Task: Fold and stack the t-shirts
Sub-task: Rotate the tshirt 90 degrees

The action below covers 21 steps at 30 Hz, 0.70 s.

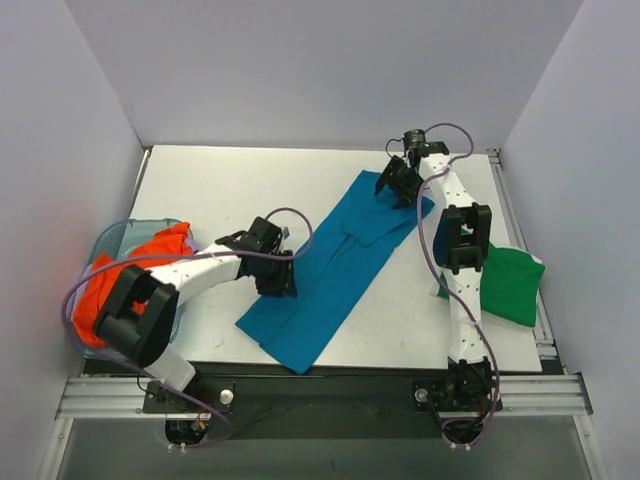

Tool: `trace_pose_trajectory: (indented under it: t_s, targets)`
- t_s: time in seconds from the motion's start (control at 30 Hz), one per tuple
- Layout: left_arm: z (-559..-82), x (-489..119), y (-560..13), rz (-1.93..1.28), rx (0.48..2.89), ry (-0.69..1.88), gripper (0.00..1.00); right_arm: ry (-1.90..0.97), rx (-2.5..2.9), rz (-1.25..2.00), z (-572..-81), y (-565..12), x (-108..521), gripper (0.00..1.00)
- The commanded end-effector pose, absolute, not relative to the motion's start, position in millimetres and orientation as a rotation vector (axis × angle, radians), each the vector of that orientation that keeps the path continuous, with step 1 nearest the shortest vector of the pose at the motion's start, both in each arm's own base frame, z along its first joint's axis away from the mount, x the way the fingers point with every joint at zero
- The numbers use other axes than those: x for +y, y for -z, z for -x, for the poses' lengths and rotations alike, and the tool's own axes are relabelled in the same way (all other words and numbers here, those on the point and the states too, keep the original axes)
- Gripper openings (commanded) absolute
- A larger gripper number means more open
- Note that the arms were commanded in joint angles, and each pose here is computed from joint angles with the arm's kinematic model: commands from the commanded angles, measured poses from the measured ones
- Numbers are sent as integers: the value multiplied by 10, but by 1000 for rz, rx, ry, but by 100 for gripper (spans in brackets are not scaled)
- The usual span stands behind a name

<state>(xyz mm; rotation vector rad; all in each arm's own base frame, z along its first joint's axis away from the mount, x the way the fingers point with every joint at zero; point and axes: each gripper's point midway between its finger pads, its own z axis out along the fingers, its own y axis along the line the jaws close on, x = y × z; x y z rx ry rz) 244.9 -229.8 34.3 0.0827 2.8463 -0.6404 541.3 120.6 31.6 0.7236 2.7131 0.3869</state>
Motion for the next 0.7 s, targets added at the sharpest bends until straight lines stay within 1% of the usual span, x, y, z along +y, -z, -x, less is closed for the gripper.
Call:
trace_pose_trajectory:
  t_s: [0.0, 0.1, 0.17, 0.2, 0.23, 0.37, 0.53, 0.67]
  targets:
    - [-2488, -2144, -645, 35, 2754, 511, 53, -425, 2624, -557, -5424, -1002, 1186, 61]
    - [-2438, -2153, -743, 52, 2720, 497, 54, -414, 2611, -506, -5310, -1206, 1150, 61]
    - [-2409, -2199, -756, 49, 2713, 510, 54, -404, 2654, -483, -5142, -1149, 1163, 61]
    - [-2374, -2254, -749, 25, 2715, 520, 54, -408, 2650, -456, -5074, -1236, 1200, 61]
    - [-2356, -2280, -732, 19, 2722, 528, 54, -395, 2691, -444, -4956, -1123, 1220, 61]
    - [-2264, -2509, -654, -62, 2749, 614, 53, -383, 2761, -404, -4729, -973, 1300, 61]
    - [-2185, -2628, -522, -234, 2801, 575, 54, -318, 2839, -432, -4523, -693, 1355, 61]
    - [-2113, -2628, -411, -285, 2835, 566, 53, -264, 2898, -447, -4381, -469, 1377, 60]
